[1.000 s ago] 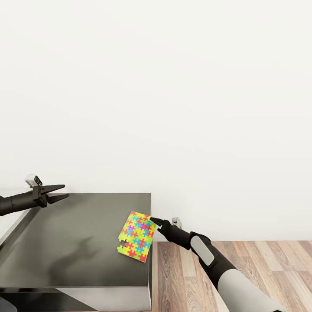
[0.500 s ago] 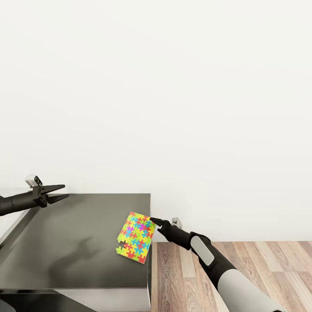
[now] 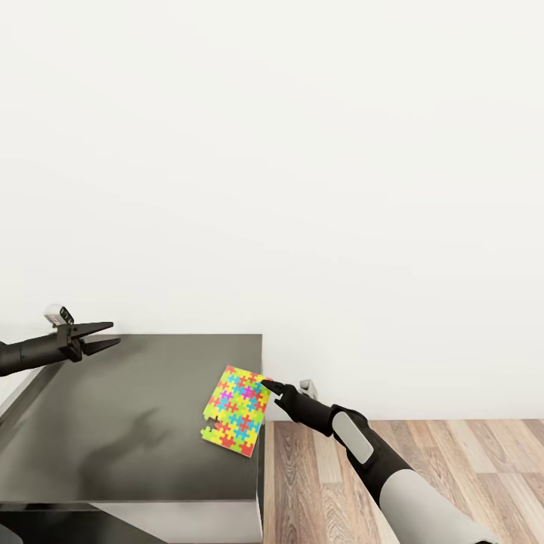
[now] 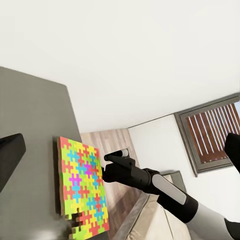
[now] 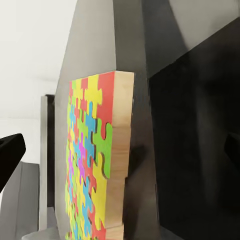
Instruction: Put all the toys in the child's room - the three board games (two on the bed and one on the table), the two jigsaw puzzles on the table, and the tennis ball on the table - inside the toy box on the table in the child's room.
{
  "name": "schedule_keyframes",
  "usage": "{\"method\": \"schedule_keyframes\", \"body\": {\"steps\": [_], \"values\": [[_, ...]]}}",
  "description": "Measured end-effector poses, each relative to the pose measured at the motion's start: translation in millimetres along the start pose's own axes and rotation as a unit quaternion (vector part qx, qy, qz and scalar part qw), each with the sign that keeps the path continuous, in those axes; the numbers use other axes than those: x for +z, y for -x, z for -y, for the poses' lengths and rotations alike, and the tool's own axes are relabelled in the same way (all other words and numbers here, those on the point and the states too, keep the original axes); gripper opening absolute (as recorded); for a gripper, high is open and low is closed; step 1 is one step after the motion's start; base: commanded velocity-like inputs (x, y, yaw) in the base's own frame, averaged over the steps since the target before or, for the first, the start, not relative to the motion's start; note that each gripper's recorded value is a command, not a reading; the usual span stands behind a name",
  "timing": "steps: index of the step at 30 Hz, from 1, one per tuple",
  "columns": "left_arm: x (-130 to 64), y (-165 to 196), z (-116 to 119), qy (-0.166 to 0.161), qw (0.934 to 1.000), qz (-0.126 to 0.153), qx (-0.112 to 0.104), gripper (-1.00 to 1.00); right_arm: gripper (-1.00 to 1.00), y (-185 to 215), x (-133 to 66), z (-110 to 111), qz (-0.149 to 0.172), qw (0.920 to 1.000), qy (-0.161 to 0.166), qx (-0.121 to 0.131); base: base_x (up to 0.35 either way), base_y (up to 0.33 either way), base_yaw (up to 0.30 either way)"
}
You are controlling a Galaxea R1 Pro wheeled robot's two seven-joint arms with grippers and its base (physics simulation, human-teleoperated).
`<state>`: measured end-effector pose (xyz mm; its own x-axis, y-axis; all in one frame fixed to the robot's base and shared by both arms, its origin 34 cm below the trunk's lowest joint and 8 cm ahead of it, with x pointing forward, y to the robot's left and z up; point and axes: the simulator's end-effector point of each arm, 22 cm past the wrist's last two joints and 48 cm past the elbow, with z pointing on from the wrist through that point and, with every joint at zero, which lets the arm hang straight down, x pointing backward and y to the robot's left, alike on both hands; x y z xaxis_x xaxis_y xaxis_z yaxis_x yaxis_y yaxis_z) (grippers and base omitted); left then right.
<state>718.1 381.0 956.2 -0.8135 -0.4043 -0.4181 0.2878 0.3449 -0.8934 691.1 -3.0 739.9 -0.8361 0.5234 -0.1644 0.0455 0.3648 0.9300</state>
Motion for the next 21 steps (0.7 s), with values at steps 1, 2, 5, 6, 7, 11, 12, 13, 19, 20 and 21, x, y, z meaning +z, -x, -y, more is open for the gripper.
{"method": "schedule_keyframes", "body": {"steps": [1,2,5,6,7,11,12,13,19,20,21], "values": [[0.2,-0.7,-1.5,0.0,1.0,0.0,0.0,1.0,1.0,-0.3,0.6,1.3,0.0,1.0,0.0,0.0,0.0,0.0,0.0],[0.5,-1.3,-2.8,0.0,1.0,0.0,0.0,1.0,1.0,-0.5,1.1,2.6,0.0,1.0,0.0,0.0,0.0,0.0,0.0],[0.9,-2.6,-5.6,0.0,1.0,0.0,0.0,1.0,1.0,-0.9,2.3,4.7,0.0,1.0,0.002,-0.001,0.0,0.0,0.0],[0.9,-2.5,-5.6,0.0,1.0,0.0,0.0,1.0,1.0,-0.8,2.3,4.6,0.0,1.0,0.002,-0.001,0.0,0.0,0.0],[0.9,-2.6,-5.6,0.0,1.0,0.0,0.0,1.0,1.0,-0.8,2.3,4.5,0.0,1.0,0.002,-0.001,0.0,0.0,0.0],[0.9,-2.5,-5.6,0.0,1.0,0.0,0.0,1.0,1.0,-0.8,2.3,4.4,0.0,1.0,0.002,-0.001,0.0,0.0,0.0],[0.9,-2.5,-5.5,0.0,1.0,0.0,0.0,1.0,1.0,-0.8,2.3,4.4,0.0,1.0,0.002,-0.001,0.0,0.0,0.0],[0.9,-2.6,-5.6,0.0,1.0,0.0,0.0,1.0,1.0,-0.8,2.3,4.3,0.0,1.0,0.002,-0.001,0.0,0.0,0.0],[1.0,-2.7,-5.4,0.0,1.0,0.0,0.0,1.0,1.0,-0.6,2.3,3.7,0.0,1.0,0.002,-0.002,0.046,0.062,0.0],[1.0,-2.8,-5.5,0.0,1.0,0.0,0.0,1.0,1.0,-0.6,2.3,3.7,0.0,1.0,0.002,-0.002,0.07,0.091,0.0],[1.0,-2.8,-5.5,0.0,1.0,0.0,0.0,1.0,1.0,-0.6,2.3,3.7,0.0,1.0,0.002,-0.002,0.045,0.058,0.0]]}}
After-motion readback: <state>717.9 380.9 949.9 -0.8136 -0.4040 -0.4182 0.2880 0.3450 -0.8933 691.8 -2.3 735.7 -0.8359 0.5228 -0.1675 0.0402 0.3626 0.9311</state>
